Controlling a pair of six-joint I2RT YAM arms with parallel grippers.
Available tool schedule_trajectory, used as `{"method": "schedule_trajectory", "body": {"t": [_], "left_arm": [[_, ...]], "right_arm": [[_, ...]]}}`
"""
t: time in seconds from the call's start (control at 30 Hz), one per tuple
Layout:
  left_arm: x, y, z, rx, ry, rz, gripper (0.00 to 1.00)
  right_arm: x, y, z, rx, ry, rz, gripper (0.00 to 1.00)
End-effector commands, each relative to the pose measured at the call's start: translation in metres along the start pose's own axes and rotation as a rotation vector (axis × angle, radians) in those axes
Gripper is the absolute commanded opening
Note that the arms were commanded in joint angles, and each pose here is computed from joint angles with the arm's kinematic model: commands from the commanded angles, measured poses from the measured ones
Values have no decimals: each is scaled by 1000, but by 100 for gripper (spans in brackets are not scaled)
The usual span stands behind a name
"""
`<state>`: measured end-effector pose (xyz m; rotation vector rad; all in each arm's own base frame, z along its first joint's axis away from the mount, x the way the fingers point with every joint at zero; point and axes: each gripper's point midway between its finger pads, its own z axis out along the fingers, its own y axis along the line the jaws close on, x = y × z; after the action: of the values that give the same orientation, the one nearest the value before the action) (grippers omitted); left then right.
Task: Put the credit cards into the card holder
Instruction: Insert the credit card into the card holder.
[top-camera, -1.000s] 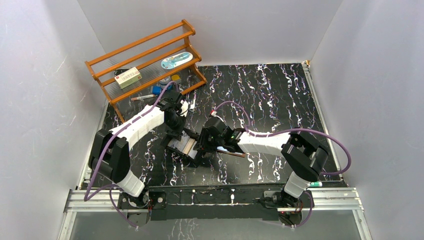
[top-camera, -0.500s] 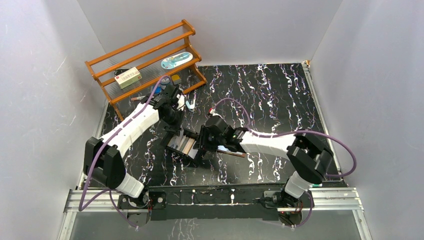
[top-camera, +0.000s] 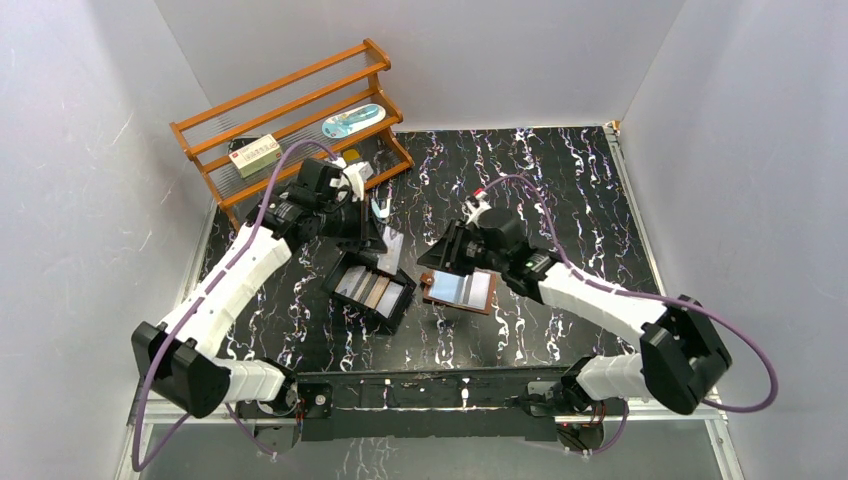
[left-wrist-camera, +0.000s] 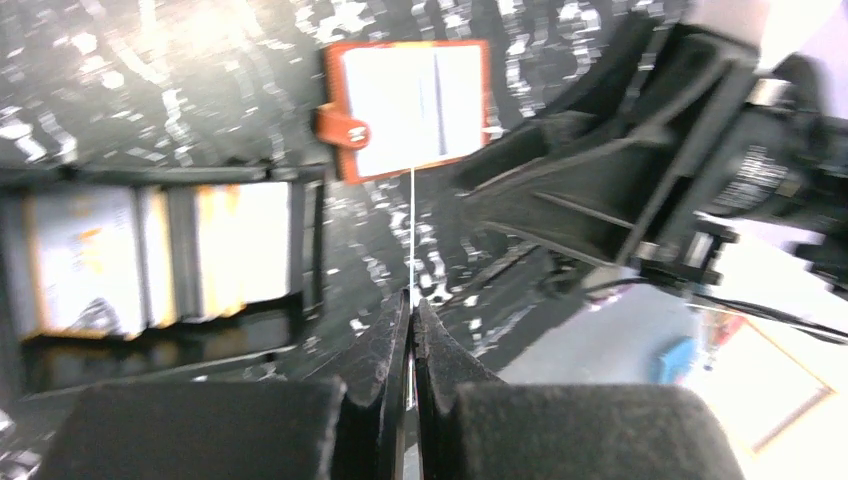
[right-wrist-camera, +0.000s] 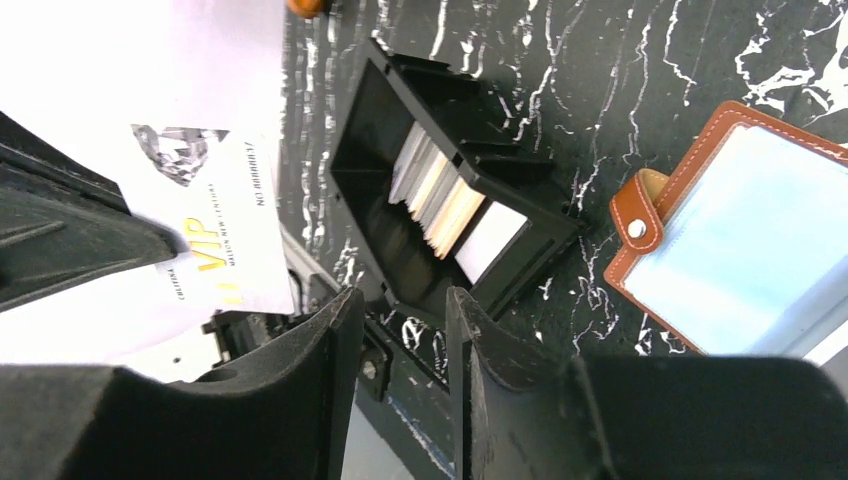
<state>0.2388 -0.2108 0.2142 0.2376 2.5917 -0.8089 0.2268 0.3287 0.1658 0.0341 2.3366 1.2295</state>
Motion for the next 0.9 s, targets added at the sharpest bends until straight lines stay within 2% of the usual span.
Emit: {"method": "schedule_trajectory", "body": {"t": [0.0, 0.2, 0.4, 0.57, 0.73, 0.87], "left_arm": [[-14, -61, -21, 312, -75, -31, 0], [-16, -89, -29, 496, -93, -86, 0], [-9, -93, -28, 550, -81, -119, 0], [-7, -92, -30, 551, -83, -123, 0], [-4, -93, -32, 559, -71, -129, 0], [-3, -94, -31, 567, -59, -133, 0]], "right_arm": [[-12, 41, -28, -248, -20, 31, 46], [-15, 68, -50, -450, -43, 107, 44], [-21, 85, -67, -577, -90, 134, 41], [-26, 75, -71, -534, -145, 185, 43], [-39, 48, -74, -370, -234, 203, 46], [-46, 60, -83, -408, -249, 179, 46]]}}
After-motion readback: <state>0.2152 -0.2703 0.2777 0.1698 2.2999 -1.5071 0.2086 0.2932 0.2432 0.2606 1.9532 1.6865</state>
